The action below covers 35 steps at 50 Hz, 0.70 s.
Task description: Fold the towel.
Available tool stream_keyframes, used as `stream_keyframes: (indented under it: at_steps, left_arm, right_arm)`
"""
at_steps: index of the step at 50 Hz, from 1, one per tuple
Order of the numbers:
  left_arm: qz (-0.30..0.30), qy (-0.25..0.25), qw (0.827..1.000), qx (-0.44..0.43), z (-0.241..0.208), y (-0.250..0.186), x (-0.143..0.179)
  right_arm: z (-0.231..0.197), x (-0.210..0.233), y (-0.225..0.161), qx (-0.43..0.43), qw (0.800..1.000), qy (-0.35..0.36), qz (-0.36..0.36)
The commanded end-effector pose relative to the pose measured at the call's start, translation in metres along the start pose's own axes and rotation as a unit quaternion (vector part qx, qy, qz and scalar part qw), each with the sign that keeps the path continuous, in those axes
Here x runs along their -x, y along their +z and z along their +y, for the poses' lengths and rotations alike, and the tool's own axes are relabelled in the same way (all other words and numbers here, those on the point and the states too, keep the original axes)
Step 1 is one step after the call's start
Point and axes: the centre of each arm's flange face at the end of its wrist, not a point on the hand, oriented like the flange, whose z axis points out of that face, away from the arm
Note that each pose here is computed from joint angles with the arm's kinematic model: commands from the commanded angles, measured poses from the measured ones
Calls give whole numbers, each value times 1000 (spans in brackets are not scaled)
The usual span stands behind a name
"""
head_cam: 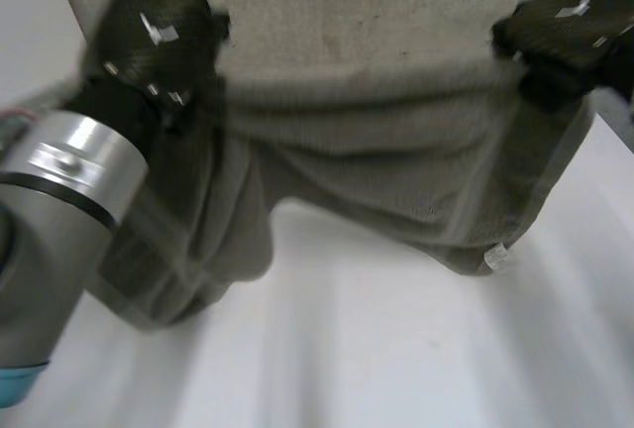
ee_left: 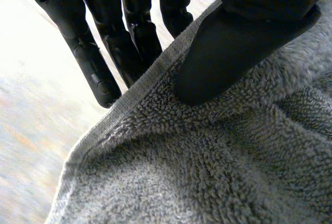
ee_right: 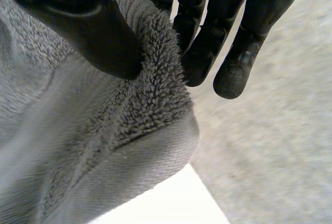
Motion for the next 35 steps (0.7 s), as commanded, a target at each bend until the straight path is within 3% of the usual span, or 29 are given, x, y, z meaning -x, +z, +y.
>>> stream_keyframes:
  at_steps: [1,7,11,12,13,15,16,18,19,20,21,24,25,26,27,29,35]
  left_arm:
    - [51,4,994,94,60,16,-33]
    - [40,43,991,124,99,55,-34]
    - [16,71,993,97,94,80,-22]
    - [-7,81,994,71,82,93,-10]
    - [-42,86,995,32,66,107,6]
    - [-75,86,993,-9,52,118,19]
    - [-111,86,988,-57,37,127,29]
    - [-144,87,980,-107,19,129,39]
    - [-179,87,968,-153,-3,126,52]
    - [-180,87,968,-154,-3,126,52]
    - [-202,87,958,-184,-15,121,60]
    - [-208,84,953,-203,-17,110,58]
    - [-208,84,953,-203,-17,110,58]
    - [-196,82,959,-189,-7,106,51]
    - [-181,80,966,-167,6,101,42]
    - [-162,77,974,-141,21,96,32]
    - [-84,74,993,-24,91,60,-12]
  right_arm:
    - [30,36,30,52,997,-3,-50]
    - [46,52,67,61,996,-4,-63]
    - [31,35,87,15,1000,-16,0]
    - [18,19,96,-28,998,-19,58]
    - [17,19,96,-29,998,-19,59]
    - [-13,-10,104,-152,973,-8,174]
    - [-13,-10,104,-153,973,-8,175]
    - [-53,-33,76,-262,932,-8,250]
    - [-53,-33,76,-263,932,-9,250]
    - [-67,-39,59,-290,919,-15,267]
    - [-67,-39,59,-290,919,-15,267]
    - [-60,-35,56,-275,928,-13,253]
    - [-50,-28,59,-252,940,-10,229]
    - [-40,-19,62,-229,953,-8,199]
    - [-40,-19,62,-229,953,-8,198]
    - [-17,5,65,-187,974,-5,124]
    - [24,35,68,-132,990,6,52]
